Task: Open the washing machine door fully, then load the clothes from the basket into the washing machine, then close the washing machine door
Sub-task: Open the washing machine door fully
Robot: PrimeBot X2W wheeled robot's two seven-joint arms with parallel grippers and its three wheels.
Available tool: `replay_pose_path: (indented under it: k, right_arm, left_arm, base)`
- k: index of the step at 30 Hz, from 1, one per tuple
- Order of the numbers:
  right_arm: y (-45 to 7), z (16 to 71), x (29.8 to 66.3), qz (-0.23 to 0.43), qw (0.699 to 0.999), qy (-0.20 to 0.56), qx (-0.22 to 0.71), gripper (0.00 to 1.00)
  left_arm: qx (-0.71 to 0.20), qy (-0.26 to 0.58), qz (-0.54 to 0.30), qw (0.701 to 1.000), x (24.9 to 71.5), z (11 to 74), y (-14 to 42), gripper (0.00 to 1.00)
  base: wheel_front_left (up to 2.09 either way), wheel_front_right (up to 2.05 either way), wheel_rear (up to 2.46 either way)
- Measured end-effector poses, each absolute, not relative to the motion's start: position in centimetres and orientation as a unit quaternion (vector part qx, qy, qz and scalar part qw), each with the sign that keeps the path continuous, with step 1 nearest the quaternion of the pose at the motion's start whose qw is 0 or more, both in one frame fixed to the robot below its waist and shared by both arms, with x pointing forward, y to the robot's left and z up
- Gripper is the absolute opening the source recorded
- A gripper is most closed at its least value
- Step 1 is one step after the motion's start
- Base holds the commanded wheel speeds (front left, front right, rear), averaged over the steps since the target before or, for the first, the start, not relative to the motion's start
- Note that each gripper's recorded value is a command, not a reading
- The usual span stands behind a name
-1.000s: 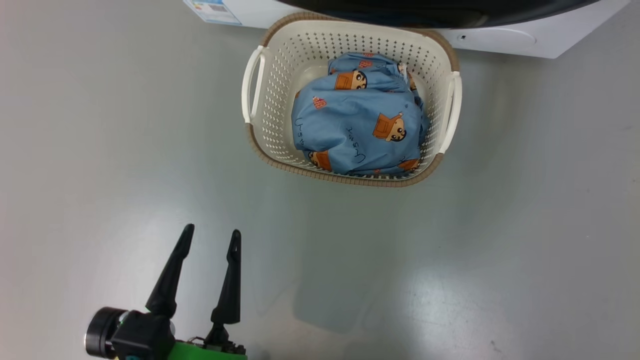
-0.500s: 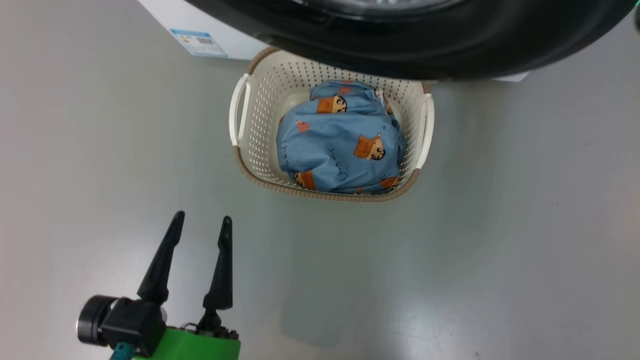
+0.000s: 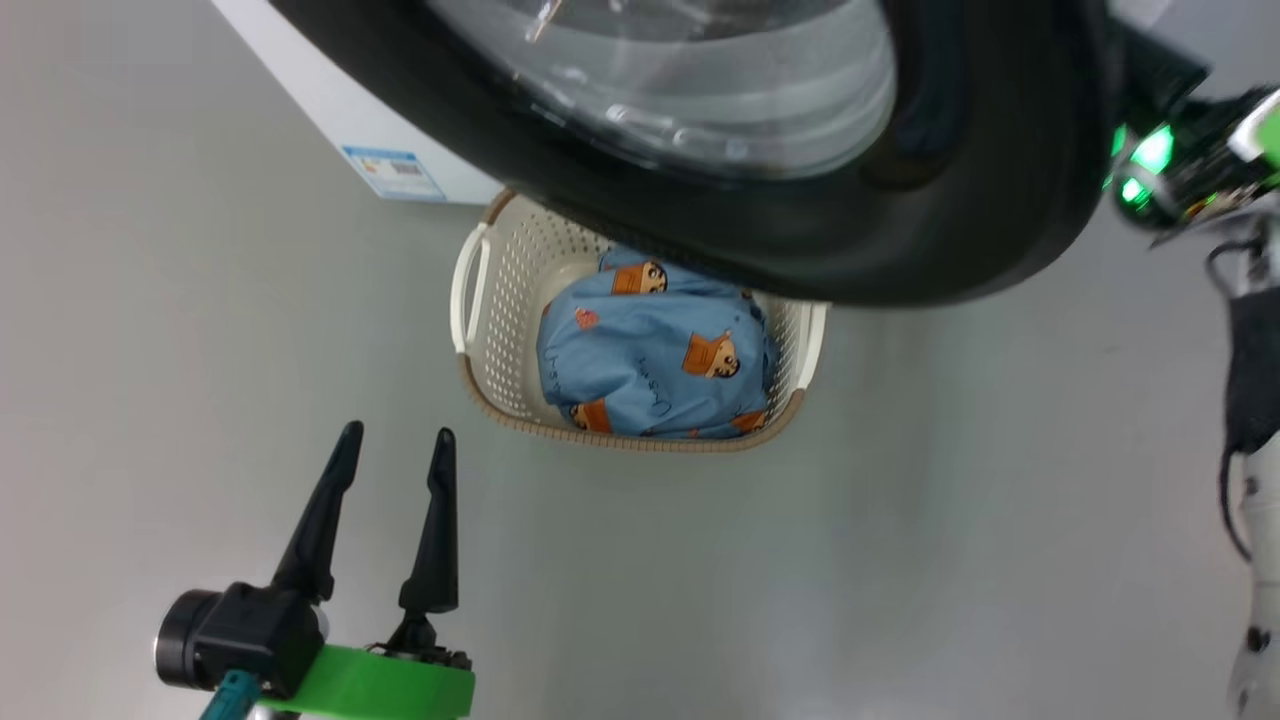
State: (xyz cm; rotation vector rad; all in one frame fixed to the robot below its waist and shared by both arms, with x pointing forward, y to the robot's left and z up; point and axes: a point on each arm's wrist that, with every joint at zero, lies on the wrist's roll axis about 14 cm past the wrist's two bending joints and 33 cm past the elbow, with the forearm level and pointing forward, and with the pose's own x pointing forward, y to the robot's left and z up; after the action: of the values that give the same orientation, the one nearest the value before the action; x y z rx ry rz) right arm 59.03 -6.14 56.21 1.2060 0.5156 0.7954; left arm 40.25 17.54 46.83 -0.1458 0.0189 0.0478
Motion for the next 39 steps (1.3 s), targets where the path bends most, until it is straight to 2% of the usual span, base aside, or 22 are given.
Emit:
replay_pose_path:
  k: [12,23,34,39]
  right_arm:
    - [-2.9,55.2,52.1,0.383,0.711,0.297,0.51,0.0]
    - [0.8,57.0,46.7,0.425,0.699,0.31,0.484,0.0]
    - [3.9,56.9,44.0,0.445,0.69,0.323,0.472,0.0]
    - [6.1,56.9,42.5,0.461,0.676,0.334,0.468,0.0]
  left_arm:
    - [-0.09,-0.029,0.006,0.995,39.1,49.7,17.0,1.0]
    - [-0.109,-0.075,0.001,0.991,37.8,53.0,16.9,1.0]
    - [-0.115,-0.091,0.01,0.989,36.3,54.2,17.5,1.0]
    - [-0.116,-0.09,0.02,0.989,35.4,54.0,18.0,1.0]
  base:
    - [0.0,0.0,0.0]
    - [0.0,0.0,0.0]
    - [0.0,0.0,0.0]
    - [0.0,0.0,0.0]
